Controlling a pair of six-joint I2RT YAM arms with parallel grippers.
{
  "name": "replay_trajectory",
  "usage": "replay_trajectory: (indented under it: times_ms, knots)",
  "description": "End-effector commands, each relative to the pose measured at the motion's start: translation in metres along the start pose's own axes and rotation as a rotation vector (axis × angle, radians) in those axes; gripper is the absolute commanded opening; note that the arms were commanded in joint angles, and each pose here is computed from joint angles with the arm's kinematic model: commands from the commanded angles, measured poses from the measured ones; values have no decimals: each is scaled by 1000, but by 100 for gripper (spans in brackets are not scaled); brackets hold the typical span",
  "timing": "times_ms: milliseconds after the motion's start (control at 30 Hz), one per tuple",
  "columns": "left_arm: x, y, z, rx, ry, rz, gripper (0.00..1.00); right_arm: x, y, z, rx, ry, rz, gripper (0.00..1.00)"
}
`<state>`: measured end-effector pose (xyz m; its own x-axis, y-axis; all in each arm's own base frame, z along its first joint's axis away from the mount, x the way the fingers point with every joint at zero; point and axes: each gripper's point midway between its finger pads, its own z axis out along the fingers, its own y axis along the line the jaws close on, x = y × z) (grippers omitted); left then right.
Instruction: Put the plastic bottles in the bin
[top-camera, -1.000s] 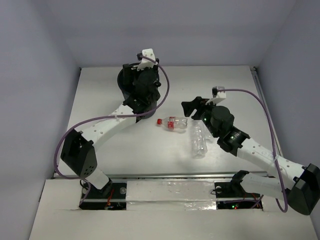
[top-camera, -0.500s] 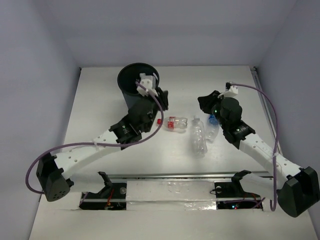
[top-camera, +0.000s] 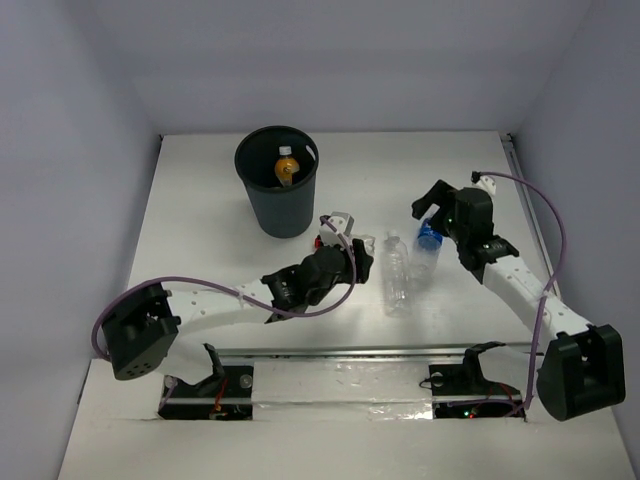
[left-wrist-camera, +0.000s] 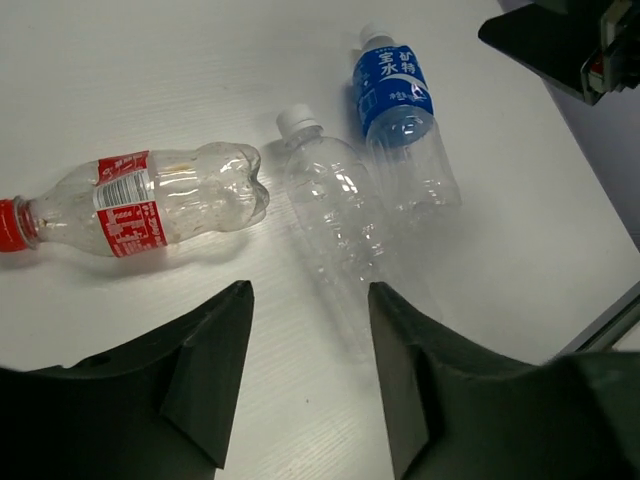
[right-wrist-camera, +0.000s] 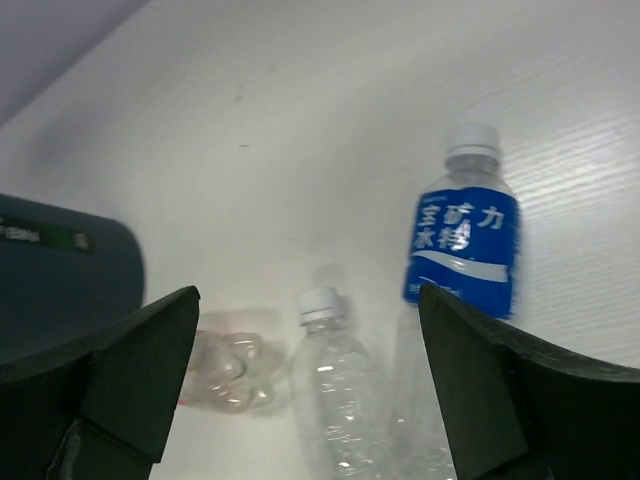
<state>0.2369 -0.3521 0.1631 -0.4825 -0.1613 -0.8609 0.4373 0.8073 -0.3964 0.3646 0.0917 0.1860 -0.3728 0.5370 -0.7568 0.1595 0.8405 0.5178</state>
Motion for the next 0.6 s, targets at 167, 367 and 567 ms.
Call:
replay_trajectory:
  times_ms: [167, 367, 567]
  knots:
    - [-2, -10, 0, 63, -33, -50, 63, 33, -45, 25, 197, 163, -116, 96]
    - [-9, 10, 2, -40, -72, 0, 74, 39, -68, 35, 285, 220, -130, 96]
    - [0, 5, 1, 9, -70, -34, 76, 40, -74, 42, 341, 266, -156, 95]
